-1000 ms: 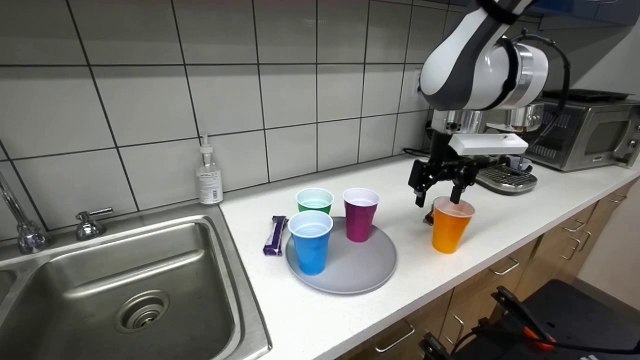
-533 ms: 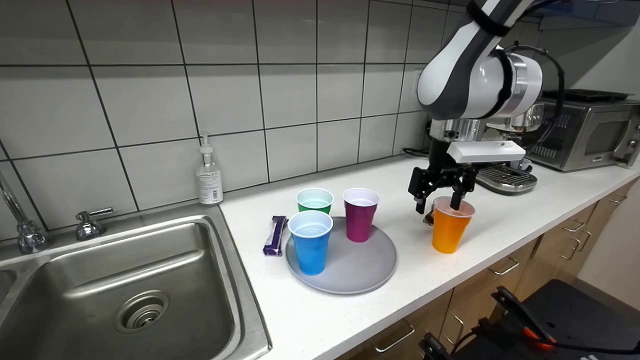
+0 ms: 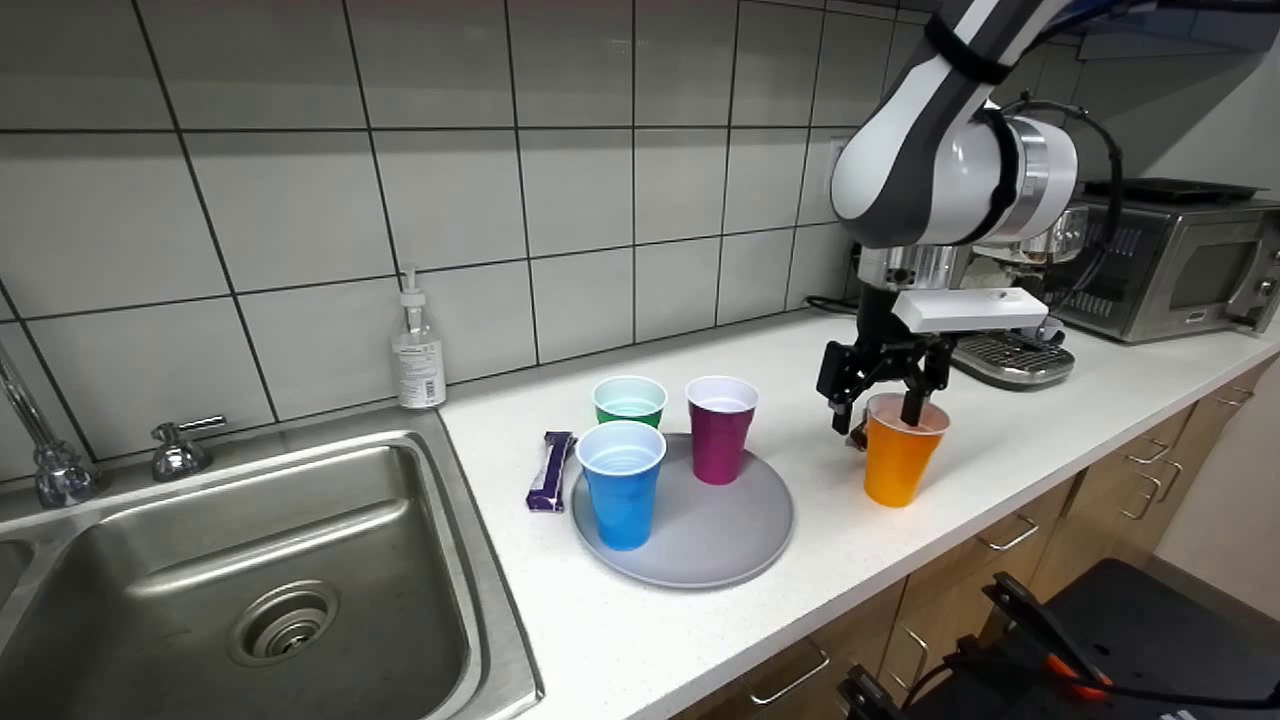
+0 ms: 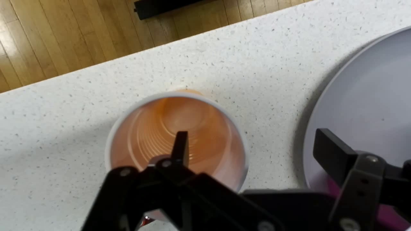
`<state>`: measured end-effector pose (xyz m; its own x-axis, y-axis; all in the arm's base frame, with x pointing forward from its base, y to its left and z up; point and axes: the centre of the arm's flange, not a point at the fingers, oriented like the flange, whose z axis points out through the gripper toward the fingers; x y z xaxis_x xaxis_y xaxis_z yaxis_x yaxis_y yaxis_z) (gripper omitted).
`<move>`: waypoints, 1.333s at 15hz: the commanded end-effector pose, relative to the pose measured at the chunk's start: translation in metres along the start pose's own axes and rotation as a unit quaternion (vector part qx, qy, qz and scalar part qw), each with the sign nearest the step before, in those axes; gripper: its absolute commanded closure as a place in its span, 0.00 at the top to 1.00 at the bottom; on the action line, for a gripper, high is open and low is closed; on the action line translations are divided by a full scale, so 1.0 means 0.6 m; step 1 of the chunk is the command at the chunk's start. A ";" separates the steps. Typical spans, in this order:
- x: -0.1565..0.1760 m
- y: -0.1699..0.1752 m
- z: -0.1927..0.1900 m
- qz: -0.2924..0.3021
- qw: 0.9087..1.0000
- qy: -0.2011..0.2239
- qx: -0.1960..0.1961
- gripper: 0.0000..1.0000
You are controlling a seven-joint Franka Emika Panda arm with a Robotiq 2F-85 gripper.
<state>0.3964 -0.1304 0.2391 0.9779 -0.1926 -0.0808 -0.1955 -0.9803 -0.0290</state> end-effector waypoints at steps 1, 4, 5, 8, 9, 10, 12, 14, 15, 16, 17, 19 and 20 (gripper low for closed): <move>0.012 0.012 -0.002 -0.003 1.000 0.007 -0.003 0.72; 0.013 0.013 -0.002 -0.003 1.000 0.009 -0.003 0.49; 0.013 0.013 -0.003 -0.003 1.000 0.009 -0.003 0.40; 0.012 0.014 -0.002 -0.002 1.000 0.009 -0.003 0.18; 0.012 0.014 -0.002 -0.002 1.000 0.009 -0.003 0.10; 0.012 0.015 -0.002 -0.001 1.000 0.009 -0.004 0.03; 0.012 0.016 -0.001 -0.001 1.000 0.008 -0.004 0.00; 0.014 0.019 -0.004 0.001 1.000 0.010 -0.004 0.01; 0.014 0.021 -0.004 0.003 1.000 0.010 -0.004 0.01; 0.015 0.022 -0.005 0.004 1.000 0.010 -0.004 0.01; 0.014 0.023 -0.007 0.004 1.000 0.010 -0.004 0.01; 0.012 0.022 -0.014 0.001 1.000 0.012 -0.007 0.01; 0.010 0.020 -0.019 -0.001 1.000 0.014 -0.009 0.01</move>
<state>0.4012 -0.1397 0.2433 0.9759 -0.2086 -0.0647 -0.2106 -0.9773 -0.0250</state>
